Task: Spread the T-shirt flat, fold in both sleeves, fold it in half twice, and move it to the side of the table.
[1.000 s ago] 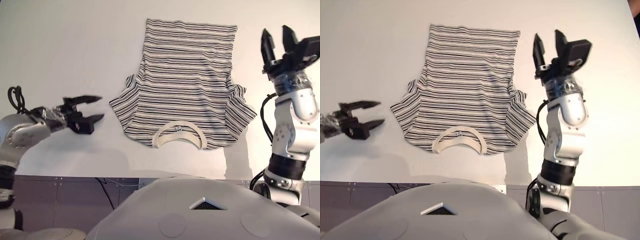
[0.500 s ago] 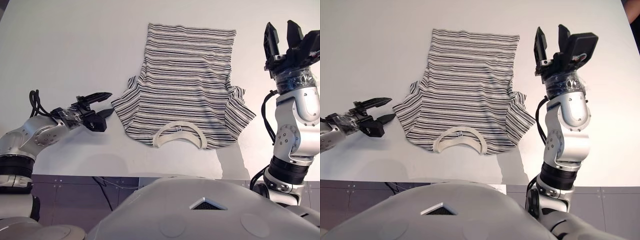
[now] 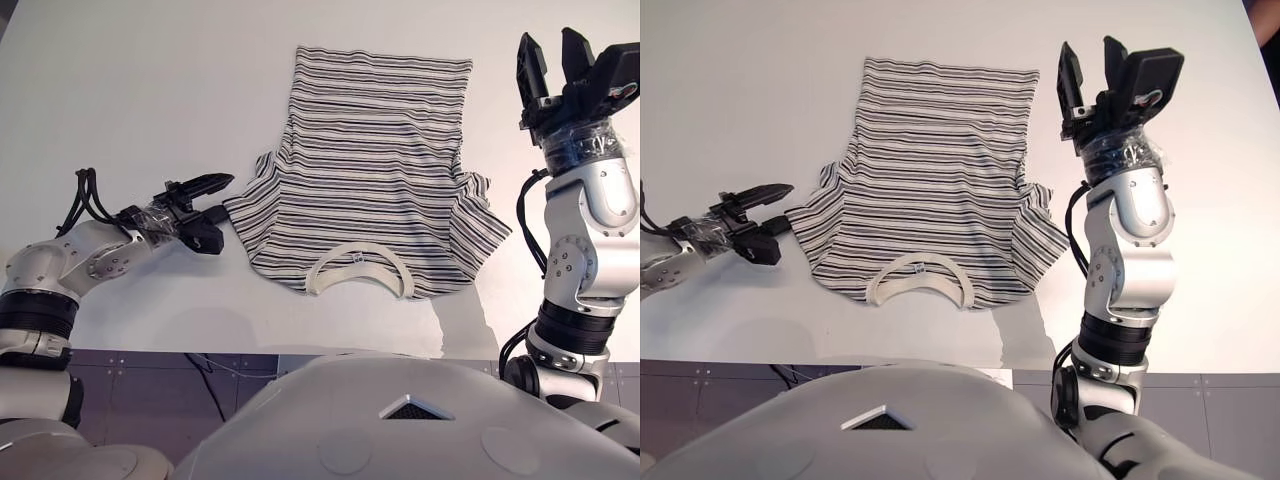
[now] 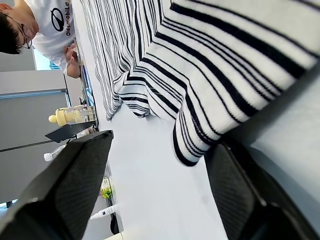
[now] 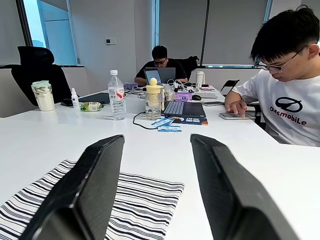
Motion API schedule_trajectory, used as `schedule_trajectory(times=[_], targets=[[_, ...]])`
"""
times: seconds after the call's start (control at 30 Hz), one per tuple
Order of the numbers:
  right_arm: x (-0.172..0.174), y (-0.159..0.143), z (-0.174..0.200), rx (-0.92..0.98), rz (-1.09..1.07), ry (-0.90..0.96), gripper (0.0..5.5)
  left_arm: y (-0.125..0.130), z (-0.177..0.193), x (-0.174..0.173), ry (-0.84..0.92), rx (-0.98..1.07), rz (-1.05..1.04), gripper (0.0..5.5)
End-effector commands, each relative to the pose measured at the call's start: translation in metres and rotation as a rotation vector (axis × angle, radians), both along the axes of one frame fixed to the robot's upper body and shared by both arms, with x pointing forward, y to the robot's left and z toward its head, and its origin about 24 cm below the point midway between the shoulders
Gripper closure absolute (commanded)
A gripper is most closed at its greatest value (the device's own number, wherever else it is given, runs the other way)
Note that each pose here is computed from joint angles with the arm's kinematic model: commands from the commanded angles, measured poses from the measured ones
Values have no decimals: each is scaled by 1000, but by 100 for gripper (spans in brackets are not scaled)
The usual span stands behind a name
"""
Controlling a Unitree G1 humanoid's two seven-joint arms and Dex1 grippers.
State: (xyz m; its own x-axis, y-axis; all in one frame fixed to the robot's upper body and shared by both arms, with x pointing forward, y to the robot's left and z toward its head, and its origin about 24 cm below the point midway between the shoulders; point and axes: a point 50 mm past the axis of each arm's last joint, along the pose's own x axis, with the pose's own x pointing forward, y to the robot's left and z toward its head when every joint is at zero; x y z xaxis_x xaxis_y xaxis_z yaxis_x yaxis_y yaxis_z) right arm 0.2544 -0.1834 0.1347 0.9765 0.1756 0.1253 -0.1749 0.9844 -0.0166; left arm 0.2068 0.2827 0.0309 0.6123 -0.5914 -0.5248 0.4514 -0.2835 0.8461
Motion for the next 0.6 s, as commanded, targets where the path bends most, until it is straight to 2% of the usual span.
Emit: schedule_trajectory(times=[0.03, 0.47, 0.6], targets=[[-2, -2, -3, 8, -21, 7, 306, 12, -26, -31, 177, 103, -17, 261], [-1, 3, -4, 26, -13, 16, 306, 11, -33, -26, 180, 109, 1, 478], [-4, 12, -9, 41, 9, 35, 306, 10, -28, -26, 147, 62, 19, 524]])
